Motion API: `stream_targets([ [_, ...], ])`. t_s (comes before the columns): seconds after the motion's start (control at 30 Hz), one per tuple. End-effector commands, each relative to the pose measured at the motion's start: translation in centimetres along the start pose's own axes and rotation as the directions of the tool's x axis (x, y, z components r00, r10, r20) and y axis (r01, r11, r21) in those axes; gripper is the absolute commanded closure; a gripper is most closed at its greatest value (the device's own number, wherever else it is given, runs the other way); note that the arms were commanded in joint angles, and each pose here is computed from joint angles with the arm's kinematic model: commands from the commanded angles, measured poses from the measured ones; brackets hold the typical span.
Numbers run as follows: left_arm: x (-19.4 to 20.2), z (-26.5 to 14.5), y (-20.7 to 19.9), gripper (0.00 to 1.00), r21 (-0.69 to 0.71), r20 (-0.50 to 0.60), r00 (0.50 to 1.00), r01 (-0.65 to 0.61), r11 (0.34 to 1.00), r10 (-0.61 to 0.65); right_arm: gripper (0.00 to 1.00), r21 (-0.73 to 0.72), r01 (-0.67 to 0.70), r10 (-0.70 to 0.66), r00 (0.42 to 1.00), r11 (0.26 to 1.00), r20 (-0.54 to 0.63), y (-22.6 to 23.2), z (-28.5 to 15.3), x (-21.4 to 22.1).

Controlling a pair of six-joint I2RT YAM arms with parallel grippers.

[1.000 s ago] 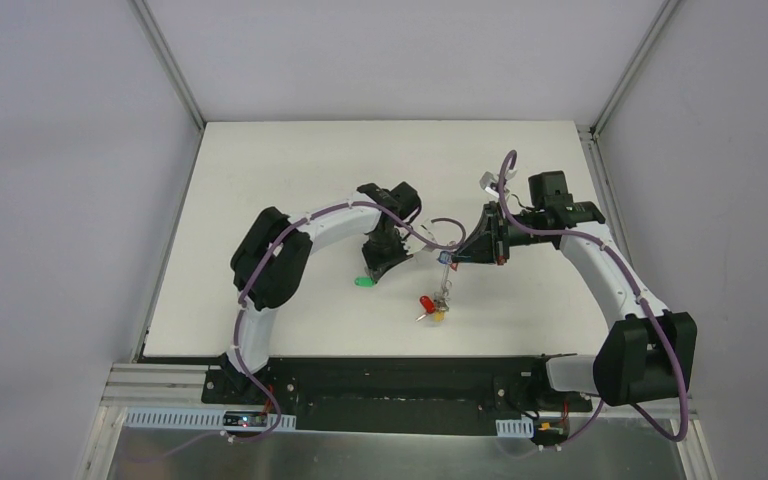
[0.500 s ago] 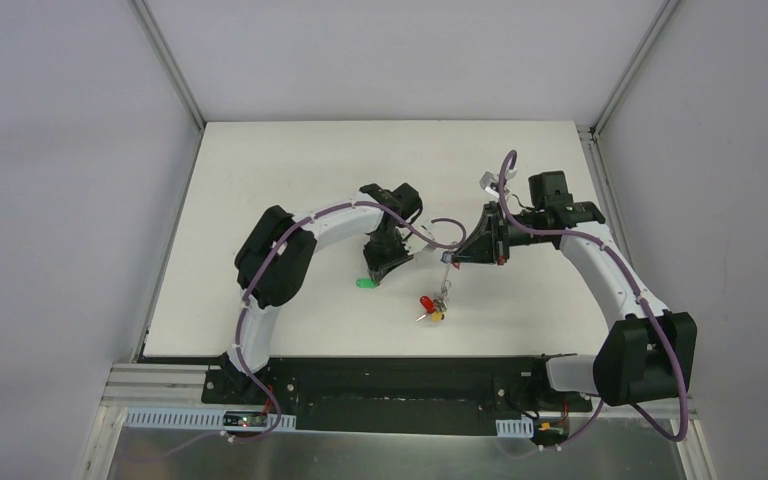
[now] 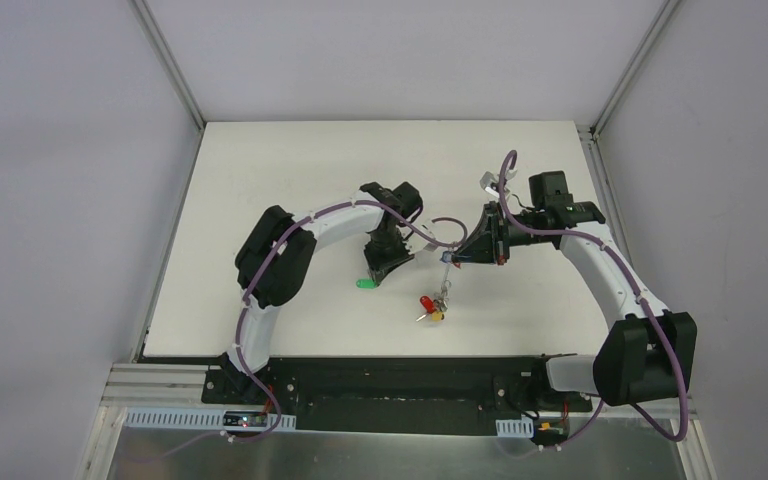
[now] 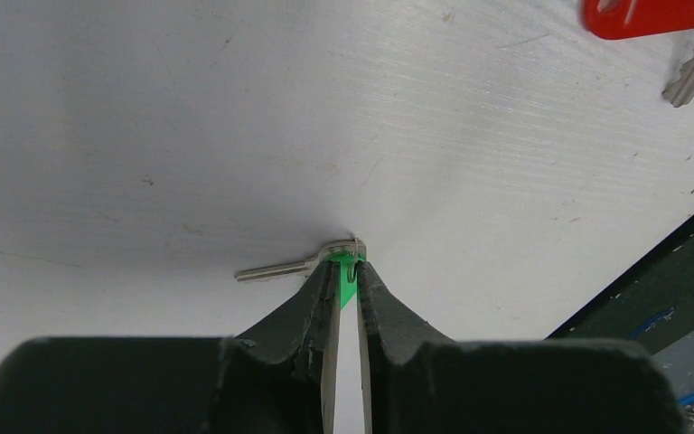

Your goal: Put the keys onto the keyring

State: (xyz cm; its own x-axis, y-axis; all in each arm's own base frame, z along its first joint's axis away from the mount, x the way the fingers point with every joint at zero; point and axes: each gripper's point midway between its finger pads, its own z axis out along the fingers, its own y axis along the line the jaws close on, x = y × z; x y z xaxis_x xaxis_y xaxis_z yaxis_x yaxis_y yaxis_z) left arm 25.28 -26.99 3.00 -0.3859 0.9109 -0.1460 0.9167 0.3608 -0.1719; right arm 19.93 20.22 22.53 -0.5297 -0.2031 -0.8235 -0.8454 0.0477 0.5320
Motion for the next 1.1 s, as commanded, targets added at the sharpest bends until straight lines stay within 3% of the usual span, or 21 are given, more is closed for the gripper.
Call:
stream_targets([
  [0.0,-0.5,-0.4,-0.9,0.87,0.039,0.0,1.0,-0.005,0.999,0.005,1.0,-0.049,0.042,-0.04,0.998,0.998,0.044,1.2,-0.1,-0.9],
  [0.5,-0.2,0.3,-0.9,0.89,0.05,-0.026,1.0,0.001,0.999,0.0,1.0,-0.046,0.039,-0.037,0.998,0.998,0.041,1.1,-0.1,-0.7],
  [0.77,-0.4,-0.1,-0.9,1.0,0.051,-0.02,1.0,-0.005,0.999,0.006,1.0,-0.047,0.033,-0.031,0.999,0.998,0.042,1.0,-0.1,-0.7],
  [1.07,-0.9,-3.7,-1.4,1.0,0.02,0.066,0.995,-0.08,0.997,0.078,1.0,-0.052,0.047,-0.045,0.998,0.998,0.046,1.6,-0.3,-1.2],
])
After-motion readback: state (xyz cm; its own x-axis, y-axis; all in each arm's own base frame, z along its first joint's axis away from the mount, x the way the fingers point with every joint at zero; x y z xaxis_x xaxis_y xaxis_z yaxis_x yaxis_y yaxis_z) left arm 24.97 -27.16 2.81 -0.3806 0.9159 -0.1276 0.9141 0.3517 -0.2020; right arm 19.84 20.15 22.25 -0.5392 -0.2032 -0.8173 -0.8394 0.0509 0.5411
